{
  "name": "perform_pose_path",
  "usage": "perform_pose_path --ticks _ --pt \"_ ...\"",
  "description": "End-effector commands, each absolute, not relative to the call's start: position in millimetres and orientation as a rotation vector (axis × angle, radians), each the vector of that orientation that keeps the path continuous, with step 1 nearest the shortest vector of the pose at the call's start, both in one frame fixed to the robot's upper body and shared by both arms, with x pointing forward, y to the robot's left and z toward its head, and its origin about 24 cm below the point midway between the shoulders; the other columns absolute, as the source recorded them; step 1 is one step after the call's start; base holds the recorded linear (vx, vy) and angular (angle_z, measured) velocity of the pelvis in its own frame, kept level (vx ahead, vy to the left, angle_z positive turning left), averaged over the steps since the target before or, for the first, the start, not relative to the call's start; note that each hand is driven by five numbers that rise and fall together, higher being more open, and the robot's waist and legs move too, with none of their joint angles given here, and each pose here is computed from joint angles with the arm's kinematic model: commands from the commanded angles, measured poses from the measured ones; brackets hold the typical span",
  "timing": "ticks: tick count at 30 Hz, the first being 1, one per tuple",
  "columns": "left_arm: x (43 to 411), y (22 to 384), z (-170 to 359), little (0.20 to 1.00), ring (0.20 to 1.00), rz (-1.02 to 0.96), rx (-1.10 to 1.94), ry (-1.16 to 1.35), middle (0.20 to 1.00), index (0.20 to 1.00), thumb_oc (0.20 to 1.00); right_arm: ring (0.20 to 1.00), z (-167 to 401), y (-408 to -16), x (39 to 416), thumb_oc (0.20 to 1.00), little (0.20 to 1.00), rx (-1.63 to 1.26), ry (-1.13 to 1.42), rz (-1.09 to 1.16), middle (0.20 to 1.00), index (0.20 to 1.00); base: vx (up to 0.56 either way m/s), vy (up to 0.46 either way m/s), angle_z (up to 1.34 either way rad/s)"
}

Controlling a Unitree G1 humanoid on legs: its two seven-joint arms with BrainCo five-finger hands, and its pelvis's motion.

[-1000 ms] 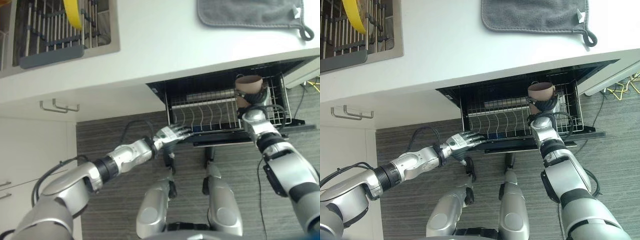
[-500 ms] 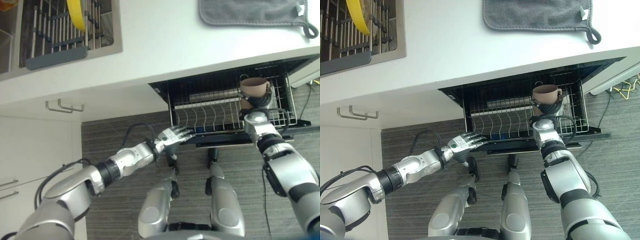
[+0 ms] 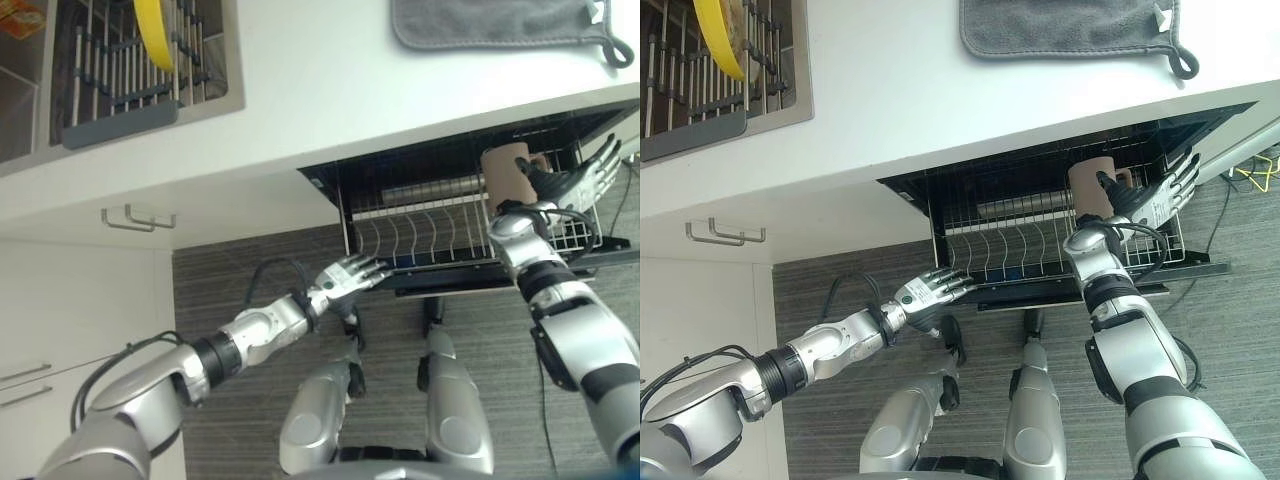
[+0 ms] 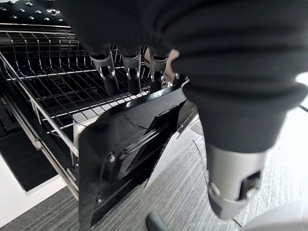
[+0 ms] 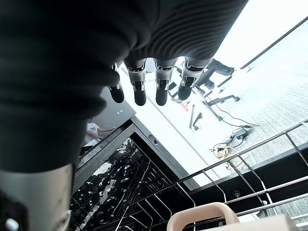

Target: Place the dishes in the dishwasher.

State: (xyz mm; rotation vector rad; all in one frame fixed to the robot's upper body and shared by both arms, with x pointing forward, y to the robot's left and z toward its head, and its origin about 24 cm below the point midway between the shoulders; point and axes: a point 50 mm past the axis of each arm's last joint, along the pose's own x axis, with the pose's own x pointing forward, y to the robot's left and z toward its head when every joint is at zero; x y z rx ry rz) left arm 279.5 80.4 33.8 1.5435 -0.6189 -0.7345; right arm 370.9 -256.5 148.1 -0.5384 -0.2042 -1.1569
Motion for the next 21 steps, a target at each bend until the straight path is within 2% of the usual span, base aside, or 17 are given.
perform_pose_path --ticks 1,3,4,6,8,14,17,18,20,21 --pt "245.3 71.0 7.9 1.0 1.0 -0.922 1.518 -0.672 1.0 1.0 1.0 1.0 179.1 -256.5 375.5 1.0 1.0 -0.356 -0.338 -1.206 1.0 1.0 0.0 0.0 0.0" --pt "247.9 74.4 12.3 1.0 1.0 -0.858 1.49 -0.653 1.0 1.0 1.0 1.0 171.6 -248.2 374.6 1.0 1.0 -0.272 -0.348 -1.159 1.0 1.0 0.01 0.008 0.04" --pt "261.3 88.7 27.2 1.0 1.0 -0.571 1.325 -0.564 1.0 1.0 1.0 1.0 150.5 -229.1 368.6 1.0 1.0 -0.173 -0.352 -1.019 1.0 1.0 0.05 0.028 0.0" --pt "264.4 120.6 49.8 1.0 1.0 -0.29 1.135 -0.569 1.0 1.0 1.0 1.0 130.1 -193.9 346.6 1.0 1.0 -0.079 -0.365 -0.791 1.0 1.0 0.09 0.024 -0.06" --pt "263.4 135.7 65.0 1.0 1.0 -0.178 1.048 -0.595 1.0 1.0 1.0 1.0 112.9 -184.9 328.1 1.0 1.0 -0.056 -0.338 -0.71 1.0 1.0 0.09 0.012 -0.02" --pt "244.7 151.7 73.9 1.0 1.0 -0.059 0.893 -0.606 1.0 1.0 1.0 1.0 57.5 -185.4 271.0 1.0 1.0 -0.075 -0.196 -0.588 1.0 1.0 0.16 0.005 -0.01" --pt "237.2 153.4 74.9 1.0 1.0 -0.045 0.795 -0.602 1.0 1.0 1.0 1.0 43.8 -185.4 256.1 1.0 1.0 -0.068 -0.139 -0.529 1.0 1.0 0.23 0.056 0.02" --pt "227.3 162.5 81.1 1.0 1.0 0.009 0.603 -0.605 1.0 1.0 1.0 1.0 53.2 -184.4 242.0 1.0 1.0 0.02 -0.178 -0.379 1.0 1.0 0.29 0.139 0.07" --pt "221.1 170.4 89.5 1.0 1.0 0.062 0.508 -0.639 1.0 1.0 1.0 1.0 69.2 -185.3 236.8 1.0 1.0 0.052 -0.259 -0.279 1.0 1.0 0.16 0.14 0.27" --pt "216.2 182.5 99.5 1.0 1.0 0.08 0.351 -0.635 1.0 1.0 1.0 1.0 91.3 -184.2 228.8 1.0 1.0 0.122 -0.368 -0.096 1.0 1.0 0.09 0.124 0.19"
